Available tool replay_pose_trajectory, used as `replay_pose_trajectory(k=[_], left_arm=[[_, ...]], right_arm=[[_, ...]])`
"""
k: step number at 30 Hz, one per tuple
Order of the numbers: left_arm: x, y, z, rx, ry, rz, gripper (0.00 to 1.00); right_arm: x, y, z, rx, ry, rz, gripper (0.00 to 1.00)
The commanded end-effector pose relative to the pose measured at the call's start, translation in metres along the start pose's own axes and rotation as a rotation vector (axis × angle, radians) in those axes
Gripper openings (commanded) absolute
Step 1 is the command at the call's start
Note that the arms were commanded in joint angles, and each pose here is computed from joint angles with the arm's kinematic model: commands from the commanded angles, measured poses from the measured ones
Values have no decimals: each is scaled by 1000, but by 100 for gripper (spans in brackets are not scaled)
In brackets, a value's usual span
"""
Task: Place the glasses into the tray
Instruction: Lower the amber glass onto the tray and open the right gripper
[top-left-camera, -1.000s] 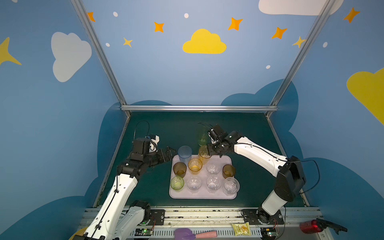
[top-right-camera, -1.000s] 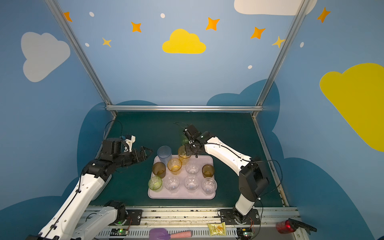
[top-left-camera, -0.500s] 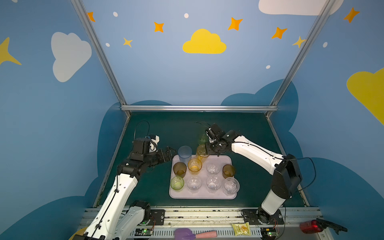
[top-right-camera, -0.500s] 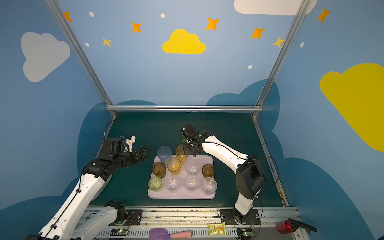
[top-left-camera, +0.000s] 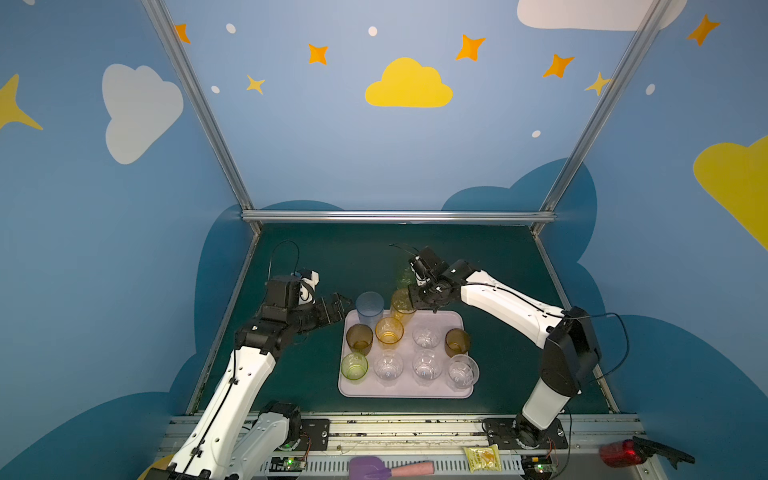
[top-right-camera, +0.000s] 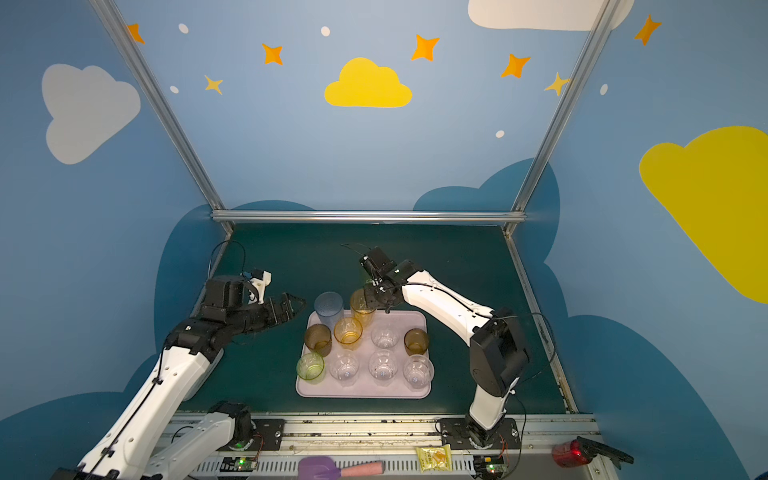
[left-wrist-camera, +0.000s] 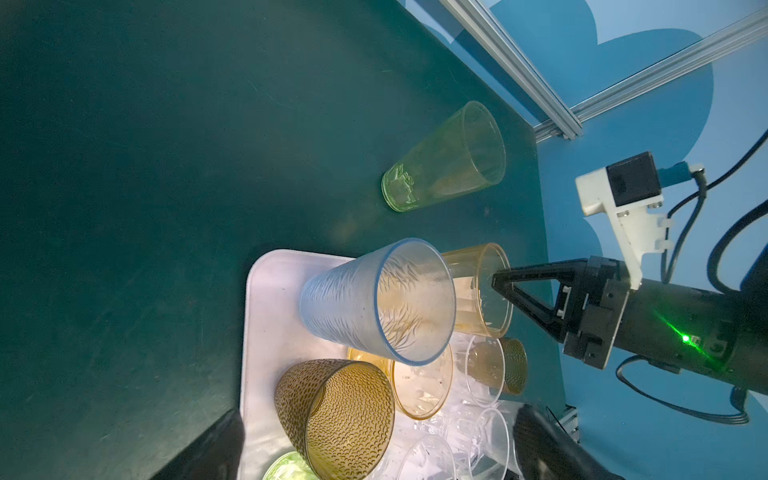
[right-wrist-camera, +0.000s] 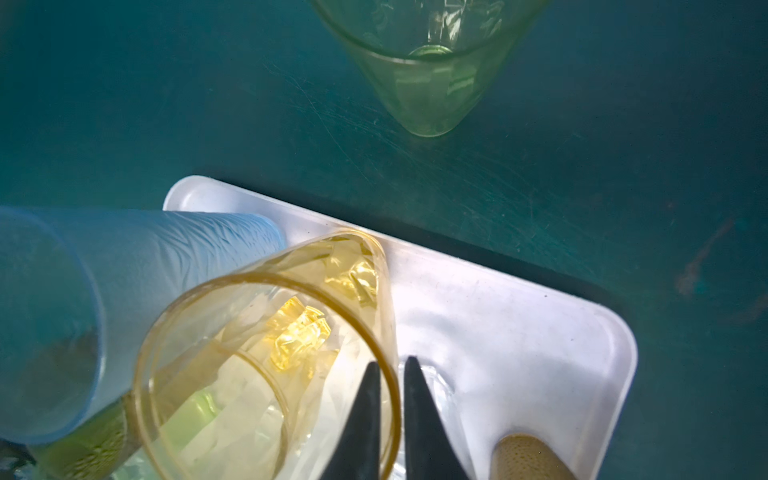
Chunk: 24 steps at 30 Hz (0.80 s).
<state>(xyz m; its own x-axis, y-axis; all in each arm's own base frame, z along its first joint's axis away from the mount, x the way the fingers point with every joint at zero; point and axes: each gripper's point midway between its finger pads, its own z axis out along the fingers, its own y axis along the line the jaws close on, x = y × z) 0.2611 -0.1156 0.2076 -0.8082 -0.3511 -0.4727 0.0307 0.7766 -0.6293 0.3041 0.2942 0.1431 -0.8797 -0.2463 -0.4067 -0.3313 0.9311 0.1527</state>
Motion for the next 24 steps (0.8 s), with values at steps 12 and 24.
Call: replay_pose_trajectory(k=[12,24], left_arm=[[2,3,1,-9,7,-10,100],[2,3,0,-8,4,-5,100]], right_arm=[[-4,4,-14,-7,-17,-6,43],[-17,2,-44,-6,-95,-7,71]])
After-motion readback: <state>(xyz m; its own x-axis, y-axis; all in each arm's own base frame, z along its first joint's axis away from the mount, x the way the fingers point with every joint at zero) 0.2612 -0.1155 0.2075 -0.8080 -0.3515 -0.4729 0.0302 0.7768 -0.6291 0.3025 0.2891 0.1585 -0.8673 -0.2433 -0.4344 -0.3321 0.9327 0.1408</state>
